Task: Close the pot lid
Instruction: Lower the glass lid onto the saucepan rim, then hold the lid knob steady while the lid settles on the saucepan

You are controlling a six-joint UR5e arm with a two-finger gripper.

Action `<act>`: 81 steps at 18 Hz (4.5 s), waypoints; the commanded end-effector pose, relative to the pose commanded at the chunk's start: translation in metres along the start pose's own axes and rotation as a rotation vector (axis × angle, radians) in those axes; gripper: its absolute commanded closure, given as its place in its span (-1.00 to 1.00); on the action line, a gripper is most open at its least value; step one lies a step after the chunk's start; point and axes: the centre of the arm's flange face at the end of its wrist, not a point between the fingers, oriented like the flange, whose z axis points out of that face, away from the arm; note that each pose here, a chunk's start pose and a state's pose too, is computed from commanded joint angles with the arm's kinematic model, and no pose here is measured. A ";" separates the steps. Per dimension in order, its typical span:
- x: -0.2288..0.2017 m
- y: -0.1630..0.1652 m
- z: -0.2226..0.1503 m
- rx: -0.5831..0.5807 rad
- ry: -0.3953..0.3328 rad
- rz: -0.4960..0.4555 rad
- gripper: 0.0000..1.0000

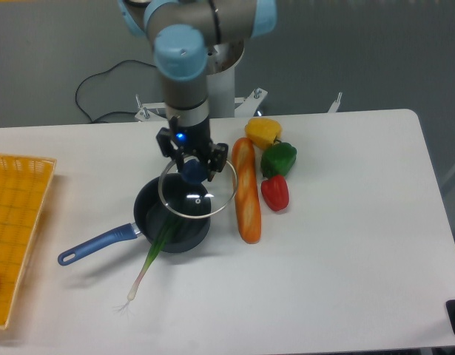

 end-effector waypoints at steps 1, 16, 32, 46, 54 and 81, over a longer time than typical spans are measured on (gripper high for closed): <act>0.006 -0.002 -0.001 0.005 0.001 0.010 0.22; 0.013 -0.028 0.020 0.011 0.039 -0.021 0.24; 0.023 -0.032 0.028 -0.001 0.052 -0.025 0.24; 0.024 -0.033 0.031 -0.004 0.054 -0.025 0.23; 0.024 -0.032 0.033 -0.009 0.054 -0.024 0.20; 0.023 -0.033 0.034 -0.011 0.054 -0.021 -0.80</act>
